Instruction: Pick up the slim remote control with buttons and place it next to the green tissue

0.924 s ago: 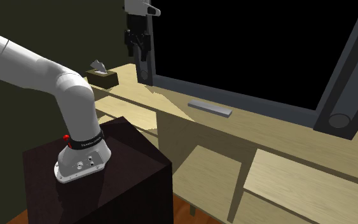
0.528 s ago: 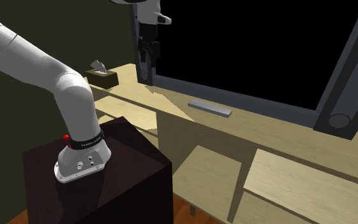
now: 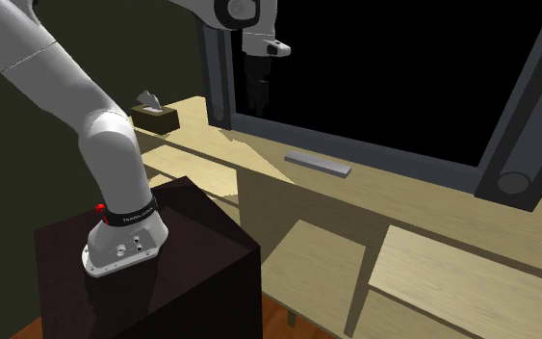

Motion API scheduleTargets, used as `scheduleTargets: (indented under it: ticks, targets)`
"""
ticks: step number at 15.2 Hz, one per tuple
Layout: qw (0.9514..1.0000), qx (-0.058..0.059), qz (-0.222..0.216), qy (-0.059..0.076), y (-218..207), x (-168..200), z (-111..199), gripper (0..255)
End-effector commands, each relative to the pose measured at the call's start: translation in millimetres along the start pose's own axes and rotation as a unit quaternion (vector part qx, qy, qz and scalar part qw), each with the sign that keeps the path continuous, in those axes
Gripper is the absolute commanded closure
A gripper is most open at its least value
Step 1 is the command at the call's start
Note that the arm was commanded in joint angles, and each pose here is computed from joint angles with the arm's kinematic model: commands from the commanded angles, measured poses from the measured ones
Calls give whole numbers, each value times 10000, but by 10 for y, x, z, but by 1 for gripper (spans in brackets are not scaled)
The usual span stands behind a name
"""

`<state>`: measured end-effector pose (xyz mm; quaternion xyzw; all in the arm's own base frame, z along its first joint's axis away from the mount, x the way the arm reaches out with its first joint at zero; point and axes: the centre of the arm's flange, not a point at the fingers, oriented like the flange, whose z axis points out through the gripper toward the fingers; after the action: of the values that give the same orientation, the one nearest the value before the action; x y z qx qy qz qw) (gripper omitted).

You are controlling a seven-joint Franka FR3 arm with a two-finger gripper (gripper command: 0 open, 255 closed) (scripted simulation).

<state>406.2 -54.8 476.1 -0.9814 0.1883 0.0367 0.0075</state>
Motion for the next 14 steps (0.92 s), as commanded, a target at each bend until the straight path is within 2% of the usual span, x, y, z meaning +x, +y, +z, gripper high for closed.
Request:
scheduleTargets:
  ticks: [1, 4, 7, 10, 14]
  targets:
    - [9991, 5, 412, 49, 90, 205, 118, 0]
    - [9949, 9, 1001, 110, 222, 522, 280, 0]
    - [9872, 12, 1587, 171, 390, 823, 438, 0]
    - [9760, 16, 2166, 231, 593, 1104, 593, 0]
    - [9557, 21, 2927, 309, 912, 1441, 795, 0]
